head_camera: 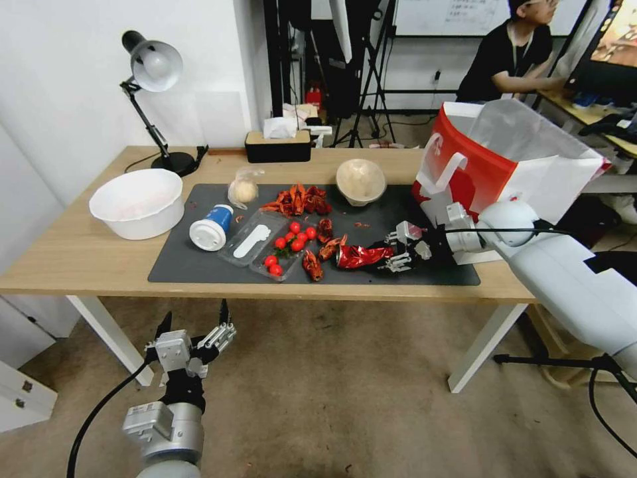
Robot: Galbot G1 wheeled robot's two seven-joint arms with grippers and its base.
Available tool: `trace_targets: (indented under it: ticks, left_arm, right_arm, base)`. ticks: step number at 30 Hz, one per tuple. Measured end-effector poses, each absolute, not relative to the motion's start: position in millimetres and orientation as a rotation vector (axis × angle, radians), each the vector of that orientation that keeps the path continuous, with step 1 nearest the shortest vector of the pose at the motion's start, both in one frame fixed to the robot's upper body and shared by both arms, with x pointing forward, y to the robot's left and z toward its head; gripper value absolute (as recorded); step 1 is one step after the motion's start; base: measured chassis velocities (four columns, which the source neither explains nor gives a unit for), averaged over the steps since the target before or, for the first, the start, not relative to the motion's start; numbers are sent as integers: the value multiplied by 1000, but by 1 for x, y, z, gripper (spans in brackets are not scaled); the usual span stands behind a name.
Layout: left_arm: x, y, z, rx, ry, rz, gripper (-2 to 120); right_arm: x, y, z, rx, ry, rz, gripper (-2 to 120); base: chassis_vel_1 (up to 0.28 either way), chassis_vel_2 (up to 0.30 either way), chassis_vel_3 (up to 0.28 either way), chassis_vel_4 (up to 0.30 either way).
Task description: Pick up the trash from the table and place it into the takeout bag.
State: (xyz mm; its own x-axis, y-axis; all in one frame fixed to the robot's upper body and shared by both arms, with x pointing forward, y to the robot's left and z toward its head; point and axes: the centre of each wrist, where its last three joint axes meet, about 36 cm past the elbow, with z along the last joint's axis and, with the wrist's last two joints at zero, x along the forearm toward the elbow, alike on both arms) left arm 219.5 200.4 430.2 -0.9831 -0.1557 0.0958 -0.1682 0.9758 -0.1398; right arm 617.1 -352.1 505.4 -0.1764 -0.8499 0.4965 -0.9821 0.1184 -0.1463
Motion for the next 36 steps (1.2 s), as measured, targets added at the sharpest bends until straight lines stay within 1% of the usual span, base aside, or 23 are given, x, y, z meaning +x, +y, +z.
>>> trace_targets:
  ticks: [3, 9, 10, 11, 14, 17, 18, 19, 21, 26, 27, 28, 31, 36]
  left_arm:
    - [219, 201, 431, 249, -3039, 225, 100]
    - [218, 200, 431, 249, -3037, 221, 100]
    - [218, 200, 431, 249, -3038, 221, 100]
    - [218, 200, 431, 249, -3038, 221, 100]
    - [217, 201, 431, 249, -3037, 219, 100]
    - [217, 201, 431, 249, -3036, 218, 100]
    - [216, 201, 432, 249, -3035, 217, 100]
    - [216, 201, 432, 249, -3035, 217, 100]
    - [215, 200, 432, 247, -3034, 217, 100]
    - [215, 200, 432, 246, -3033, 217, 100]
    - [215, 200, 432, 245, -3033, 217, 100]
    - [215, 200, 432, 245, -3033, 217, 100]
    - [214, 199, 432, 244, -3033, 218, 100]
    - [214, 199, 432, 243, -3035, 218, 100]
  right_arm:
    - [612, -354, 514, 1807, -2173, 596, 37]
    - [582, -356, 547, 1786, -2438, 423, 37]
    - [568, -351, 557, 1709, -2574, 367, 37]
    - [568, -351, 557, 1709, -2574, 367, 37]
    - [540, -342, 573, 1519, -2805, 236, 37]
    - [526, -338, 579, 1430, -2881, 163, 37]
    - [511, -337, 586, 1316, -2946, 103, 37]
    - [511, -337, 586, 1316, -2946, 103, 37]
    - [494, -332, 599, 1116, -3030, 76, 37]
    - [485, -326, 609, 937, -3071, 30, 37]
    - [481, -323, 616, 817, -3104, -5, 37]
    - [481, -323, 616, 817, -3104, -5, 37]
    - [481, -322, 629, 625, -3170, -51, 37]
    - [483, -322, 641, 453, -3218, -108, 37]
  base:
    - [0, 0, 0, 0]
    - [0, 0, 0, 0]
    - [0, 0, 0, 0]
    - [0, 0, 0, 0]
    - [0, 0, 0, 0]
    - [0, 0, 0, 0]
    - [0, 0, 0, 0]
    - [0, 0, 0, 0]
    - [0, 0, 0, 0]
    - [0, 0, 0, 0]
    - [0, 0, 0, 0]
    - [0, 0, 0, 0]
    - [0, 0, 0, 0]
    - [0, 0, 0, 0]
